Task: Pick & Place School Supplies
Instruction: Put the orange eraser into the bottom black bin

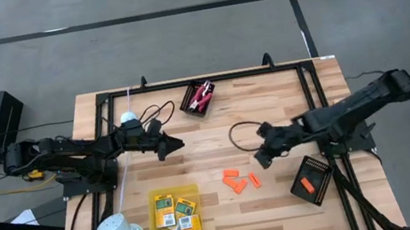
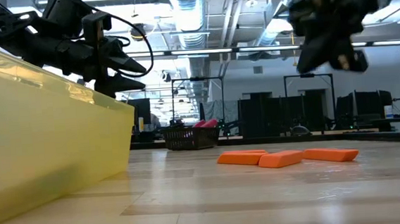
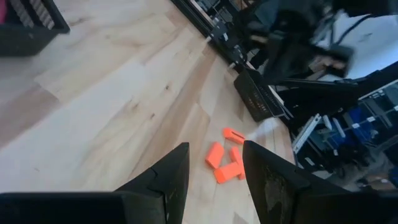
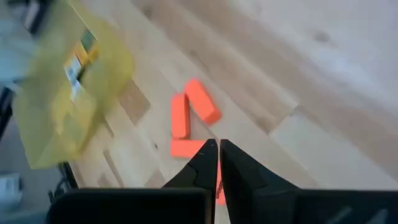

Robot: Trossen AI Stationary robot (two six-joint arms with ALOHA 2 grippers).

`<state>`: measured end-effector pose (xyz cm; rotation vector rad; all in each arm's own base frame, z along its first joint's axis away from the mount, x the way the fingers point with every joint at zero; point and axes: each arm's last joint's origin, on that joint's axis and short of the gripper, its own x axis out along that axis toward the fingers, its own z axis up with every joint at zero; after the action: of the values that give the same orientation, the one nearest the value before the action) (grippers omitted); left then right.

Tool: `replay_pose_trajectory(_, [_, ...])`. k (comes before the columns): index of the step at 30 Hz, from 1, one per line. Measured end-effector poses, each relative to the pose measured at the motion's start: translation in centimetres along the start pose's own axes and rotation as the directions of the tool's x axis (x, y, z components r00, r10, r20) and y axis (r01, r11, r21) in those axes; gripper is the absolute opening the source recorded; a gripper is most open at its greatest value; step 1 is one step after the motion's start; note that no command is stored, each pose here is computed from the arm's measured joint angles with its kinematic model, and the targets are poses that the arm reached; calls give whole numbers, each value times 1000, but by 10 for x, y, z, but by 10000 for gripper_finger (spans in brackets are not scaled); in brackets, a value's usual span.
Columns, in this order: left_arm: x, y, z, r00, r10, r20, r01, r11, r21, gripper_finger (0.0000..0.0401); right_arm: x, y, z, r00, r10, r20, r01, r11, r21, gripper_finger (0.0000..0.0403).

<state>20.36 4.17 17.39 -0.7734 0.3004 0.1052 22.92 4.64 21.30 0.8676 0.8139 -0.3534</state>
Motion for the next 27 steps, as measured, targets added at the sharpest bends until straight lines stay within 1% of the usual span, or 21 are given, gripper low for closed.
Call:
replay_pose_trajectory(3, [0, -1, -1, 1000, -6, -6, 6, 1000, -4, 145, 25, -6, -2, 992, -44, -121, 44, 999, -4, 3])
replay_pose_trajectory(6, [0, -1, -1, 1000, -5, -5, 5, 1000, -6, 145, 48, -12, -8, 973, -86, -215, 86, 996, -12, 1])
replay_pose_trajectory(9, [0, -1, -1, 1000, -4, -4, 4, 1000, -7, 145, 67, -11, -12, 963, -43, -267, 36, 999, -32, 0])
replay_pose_trajectory(12, [0, -1, -1, 1000, -4, -4, 3, 1000, -9, 145, 82, -6, -14, 959, 25, -281, -32, 999, -24, 0])
replay_pose_trajectory(15, [0, -1, -1, 1000, -3, -5, 3, 1000, -10, 145, 89, -4, -16, 959, 51, -278, -53, 999, -2, 0])
replay_pose_trajectory(27, [0, -1, -1, 1000, -3, -5, 3, 1000, -10, 145, 86, -10, -19, 948, -15, -317, 13, 1000, -10, 0])
